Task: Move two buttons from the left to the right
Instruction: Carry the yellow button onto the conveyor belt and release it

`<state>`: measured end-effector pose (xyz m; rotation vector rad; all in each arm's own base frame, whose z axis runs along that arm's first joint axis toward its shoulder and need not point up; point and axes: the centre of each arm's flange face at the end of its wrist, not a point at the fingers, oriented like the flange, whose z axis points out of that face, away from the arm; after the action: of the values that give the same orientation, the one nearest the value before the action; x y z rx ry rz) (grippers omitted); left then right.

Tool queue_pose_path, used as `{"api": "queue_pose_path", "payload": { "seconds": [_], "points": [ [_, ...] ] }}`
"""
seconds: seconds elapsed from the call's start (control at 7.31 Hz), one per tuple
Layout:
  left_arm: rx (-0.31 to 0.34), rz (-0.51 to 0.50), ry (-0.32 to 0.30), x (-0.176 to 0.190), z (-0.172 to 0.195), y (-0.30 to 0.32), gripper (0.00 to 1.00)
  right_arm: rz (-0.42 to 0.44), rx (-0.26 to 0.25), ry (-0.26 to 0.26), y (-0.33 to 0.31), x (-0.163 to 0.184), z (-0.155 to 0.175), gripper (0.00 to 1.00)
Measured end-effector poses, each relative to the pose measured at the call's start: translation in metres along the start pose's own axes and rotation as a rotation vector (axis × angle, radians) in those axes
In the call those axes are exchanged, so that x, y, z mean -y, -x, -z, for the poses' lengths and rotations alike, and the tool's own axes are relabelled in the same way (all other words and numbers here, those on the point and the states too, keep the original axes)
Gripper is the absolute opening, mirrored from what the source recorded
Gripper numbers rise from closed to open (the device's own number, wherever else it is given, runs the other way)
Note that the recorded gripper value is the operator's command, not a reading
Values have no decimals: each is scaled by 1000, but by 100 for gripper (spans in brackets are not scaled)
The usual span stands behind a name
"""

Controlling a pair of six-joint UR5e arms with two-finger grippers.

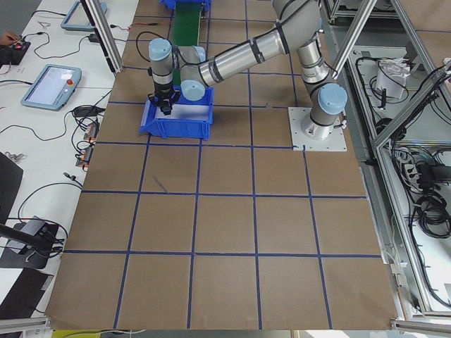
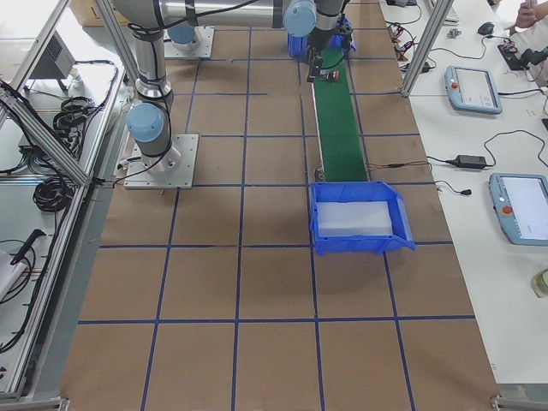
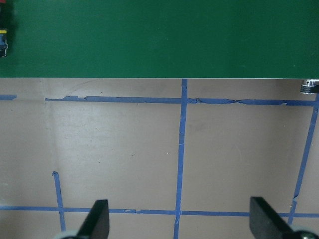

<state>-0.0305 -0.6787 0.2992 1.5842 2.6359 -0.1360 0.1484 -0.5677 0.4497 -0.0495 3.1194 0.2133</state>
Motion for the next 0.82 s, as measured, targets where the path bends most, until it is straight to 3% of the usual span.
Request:
{"api": "queue_pose_path", "payload": {
  "seconds": [0.27, 0.41, 0.55, 0.82],
  "points": [
    [7, 265, -13, 32, 68, -41, 20, 0, 1, 0, 0, 0, 0, 100],
    [1, 405, -15, 60, 79, -66, 19, 0, 1, -1, 0, 0, 0, 100],
    [-9, 580, -6, 86, 75, -86, 19, 0, 1, -1, 0, 0, 0, 100],
    [-32, 924, 30, 126, 31, -109, 19, 0, 1, -3, 0, 0, 1, 100]
  ]
}}
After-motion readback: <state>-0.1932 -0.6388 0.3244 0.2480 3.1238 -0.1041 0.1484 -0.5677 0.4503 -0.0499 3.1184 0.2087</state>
